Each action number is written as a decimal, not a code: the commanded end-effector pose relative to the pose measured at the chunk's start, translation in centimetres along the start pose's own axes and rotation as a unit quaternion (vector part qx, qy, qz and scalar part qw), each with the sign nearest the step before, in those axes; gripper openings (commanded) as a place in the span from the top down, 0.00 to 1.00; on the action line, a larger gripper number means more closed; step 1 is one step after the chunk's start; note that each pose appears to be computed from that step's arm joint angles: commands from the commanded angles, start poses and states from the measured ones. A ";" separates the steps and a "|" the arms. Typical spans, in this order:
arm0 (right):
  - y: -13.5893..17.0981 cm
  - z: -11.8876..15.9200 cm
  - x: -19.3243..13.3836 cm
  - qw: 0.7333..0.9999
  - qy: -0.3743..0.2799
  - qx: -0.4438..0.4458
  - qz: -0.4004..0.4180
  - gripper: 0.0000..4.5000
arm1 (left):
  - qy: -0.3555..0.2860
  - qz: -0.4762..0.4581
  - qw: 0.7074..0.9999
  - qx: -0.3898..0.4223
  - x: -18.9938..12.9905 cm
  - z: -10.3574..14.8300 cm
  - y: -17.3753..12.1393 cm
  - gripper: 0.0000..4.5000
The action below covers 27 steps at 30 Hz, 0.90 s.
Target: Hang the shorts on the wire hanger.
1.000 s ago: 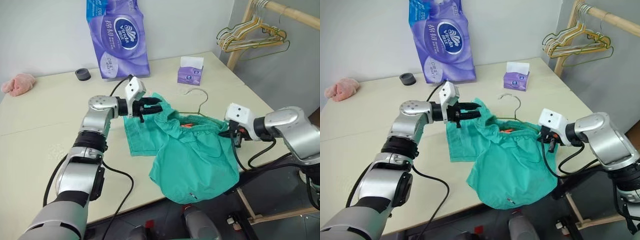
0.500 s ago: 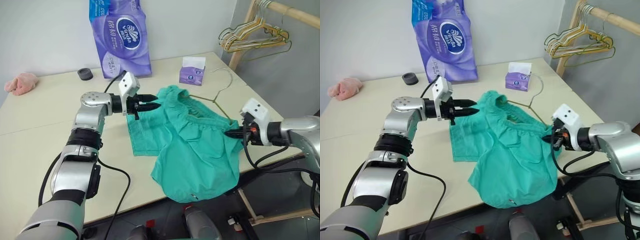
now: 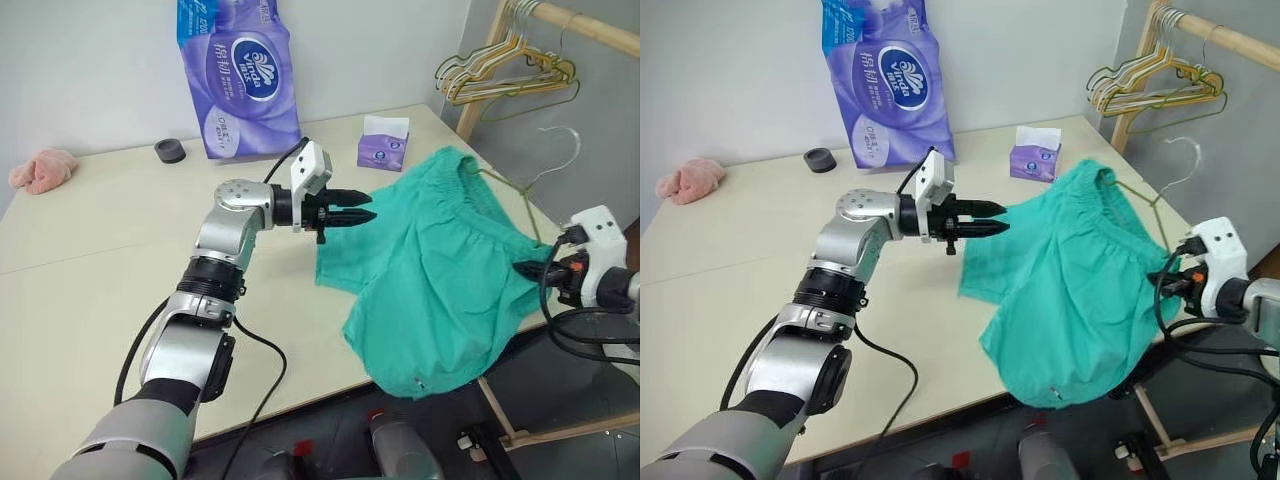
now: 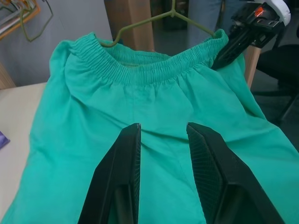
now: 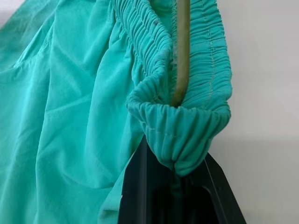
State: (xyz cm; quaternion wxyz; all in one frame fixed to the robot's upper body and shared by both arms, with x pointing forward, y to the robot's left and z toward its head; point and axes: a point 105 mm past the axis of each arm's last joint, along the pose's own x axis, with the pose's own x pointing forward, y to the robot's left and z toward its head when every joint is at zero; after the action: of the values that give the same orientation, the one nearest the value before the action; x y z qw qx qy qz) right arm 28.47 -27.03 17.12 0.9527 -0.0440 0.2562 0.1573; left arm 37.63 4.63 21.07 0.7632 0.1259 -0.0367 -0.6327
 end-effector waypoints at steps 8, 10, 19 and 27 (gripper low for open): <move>-4.3 0.6 -4.5 0.995 0.004 0.031 -0.097 1.00 | -0.041 -0.082 0.993 0.075 3.8 5.2 -2.4 0.64; -5.3 0.7 -5.1 0.992 0.006 0.043 -0.114 1.00 | -0.048 -0.089 0.991 0.082 4.6 6.0 -2.8 0.64; -9.3 1.5 -7.3 0.978 -0.004 0.099 -0.186 1.00 | -0.058 -0.146 0.984 0.080 7.6 8.7 -5.4 0.64; -11.1 3.7 -8.2 0.970 -0.015 0.099 -0.220 1.00 | -0.074 -0.083 0.991 0.080 9.5 10.6 -4.5 0.64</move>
State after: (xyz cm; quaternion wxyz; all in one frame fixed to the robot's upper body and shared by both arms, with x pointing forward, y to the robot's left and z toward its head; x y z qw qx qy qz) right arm 26.95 -38.81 22.19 0.9591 0.0224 0.2729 -0.0717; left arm 32.81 -6.70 27.82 0.6792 0.1377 -0.1060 -0.7131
